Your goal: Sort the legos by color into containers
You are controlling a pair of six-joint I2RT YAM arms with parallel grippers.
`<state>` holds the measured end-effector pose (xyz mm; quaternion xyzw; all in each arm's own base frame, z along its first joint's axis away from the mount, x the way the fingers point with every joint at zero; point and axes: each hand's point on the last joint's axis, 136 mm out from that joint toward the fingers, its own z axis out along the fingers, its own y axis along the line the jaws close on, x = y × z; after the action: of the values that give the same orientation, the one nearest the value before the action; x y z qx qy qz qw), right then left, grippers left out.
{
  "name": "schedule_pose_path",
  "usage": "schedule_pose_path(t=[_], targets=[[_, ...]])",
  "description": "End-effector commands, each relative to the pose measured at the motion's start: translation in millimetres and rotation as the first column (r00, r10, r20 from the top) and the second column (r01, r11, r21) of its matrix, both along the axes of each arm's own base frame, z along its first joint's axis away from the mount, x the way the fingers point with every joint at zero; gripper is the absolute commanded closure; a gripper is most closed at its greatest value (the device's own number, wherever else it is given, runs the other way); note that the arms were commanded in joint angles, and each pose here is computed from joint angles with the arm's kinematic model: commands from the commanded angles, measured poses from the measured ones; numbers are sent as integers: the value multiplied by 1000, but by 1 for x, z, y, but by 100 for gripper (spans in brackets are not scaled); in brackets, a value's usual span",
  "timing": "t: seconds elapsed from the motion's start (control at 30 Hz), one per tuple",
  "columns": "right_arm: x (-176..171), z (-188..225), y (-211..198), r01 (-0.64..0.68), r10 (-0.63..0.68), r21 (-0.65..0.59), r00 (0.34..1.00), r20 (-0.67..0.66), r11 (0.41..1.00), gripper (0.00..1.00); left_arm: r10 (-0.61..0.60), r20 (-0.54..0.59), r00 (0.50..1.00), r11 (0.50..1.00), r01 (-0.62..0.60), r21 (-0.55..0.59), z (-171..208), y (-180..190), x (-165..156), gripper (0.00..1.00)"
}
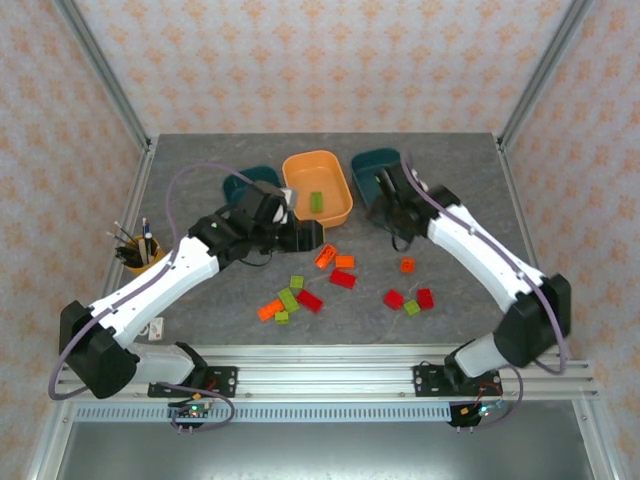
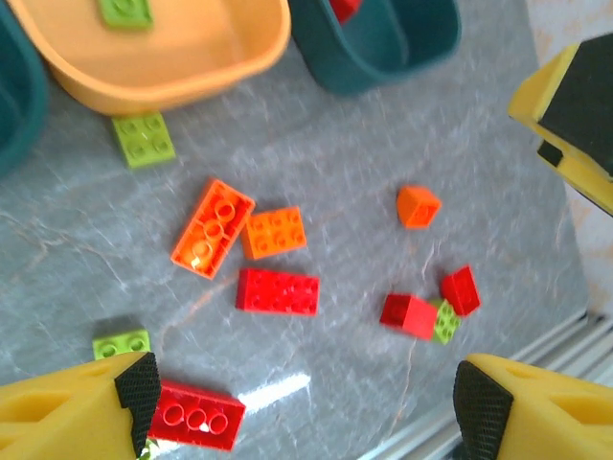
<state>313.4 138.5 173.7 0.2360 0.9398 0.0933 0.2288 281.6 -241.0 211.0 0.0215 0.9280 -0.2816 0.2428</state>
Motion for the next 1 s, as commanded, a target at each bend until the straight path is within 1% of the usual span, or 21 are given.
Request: schedule_pose_path(t=[0.0,0.1,0.17,0.23,0.4,0.53,0.73,0.9,0.97], targets=[[-61,-46,-57,140,-153,-86,973,-170,986,31,-101,-9,995,995,101,13,-15,-22,-12,17],[-94,-76,-72,173,-178,-41,953,-247,984,27,-178,-12,984,983,178,36,-25,-37,-23,17],[-103,-93,-71,150,-152,-28,946,-285,988,26,-198,-29,980,979,199,39,-31,-44,-28,17],[-110,-106,-71,121,-128,-41,935,-329,992,25,-214,-38,976,976,215,39,-34,-49,-30,18],[-111,-120,-79,78,-102,-83,937,-334,993,24,-222,-35,974,974,223,29,-32,-57,-29,18],[-114,-135,-85,76,-107,-97,919,-379,992,25,-219,-29,975,975,220,24,-29,-58,-27,18],[-103,-142,-81,18,-56,-100,918,-393,995,27,-207,-25,978,978,207,19,-27,-57,-27,18],[-107,-153,-84,-8,-47,-120,894,-446,993,34,-201,-20,979,979,201,22,-26,-56,-27,18],[-106,-154,-88,-14,-51,-142,893,-448,990,37,-201,-14,980,979,201,19,-24,-56,-26,19]])
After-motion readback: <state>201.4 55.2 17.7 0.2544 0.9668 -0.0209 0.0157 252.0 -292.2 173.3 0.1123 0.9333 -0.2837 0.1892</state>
